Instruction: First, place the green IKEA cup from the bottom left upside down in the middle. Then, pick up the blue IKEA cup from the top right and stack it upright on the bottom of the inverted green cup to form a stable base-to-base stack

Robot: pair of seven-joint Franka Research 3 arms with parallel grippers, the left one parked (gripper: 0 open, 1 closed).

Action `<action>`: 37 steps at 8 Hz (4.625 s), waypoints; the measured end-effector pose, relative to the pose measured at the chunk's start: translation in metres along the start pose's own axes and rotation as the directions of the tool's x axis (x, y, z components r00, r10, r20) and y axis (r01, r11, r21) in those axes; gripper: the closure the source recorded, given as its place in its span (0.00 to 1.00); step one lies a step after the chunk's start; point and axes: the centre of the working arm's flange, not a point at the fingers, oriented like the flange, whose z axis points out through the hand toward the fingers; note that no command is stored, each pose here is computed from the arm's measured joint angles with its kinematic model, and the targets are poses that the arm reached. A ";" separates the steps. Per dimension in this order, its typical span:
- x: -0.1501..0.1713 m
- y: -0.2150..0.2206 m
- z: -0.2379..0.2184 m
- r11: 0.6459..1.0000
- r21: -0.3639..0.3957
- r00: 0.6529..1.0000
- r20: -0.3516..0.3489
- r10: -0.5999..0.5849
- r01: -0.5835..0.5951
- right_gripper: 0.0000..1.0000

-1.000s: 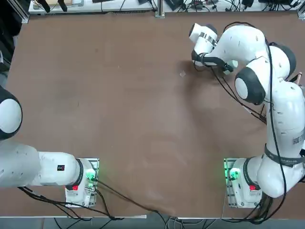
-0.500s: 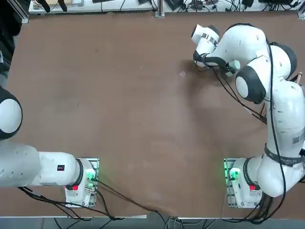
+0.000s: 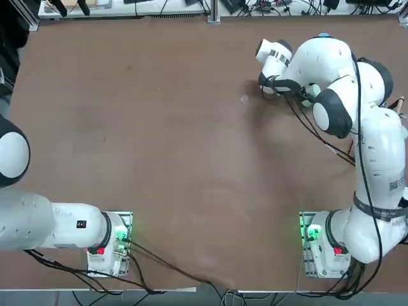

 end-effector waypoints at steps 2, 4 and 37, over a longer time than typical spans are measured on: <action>0.008 -0.007 -0.008 1.000 -0.014 1.000 -0.004 0.027 -0.027 0.02; 0.017 -0.022 -0.030 0.998 -0.052 0.999 -0.010 0.034 -0.035 0.00; -0.202 0.213 0.074 0.782 0.494 0.342 -0.710 0.615 -0.381 0.97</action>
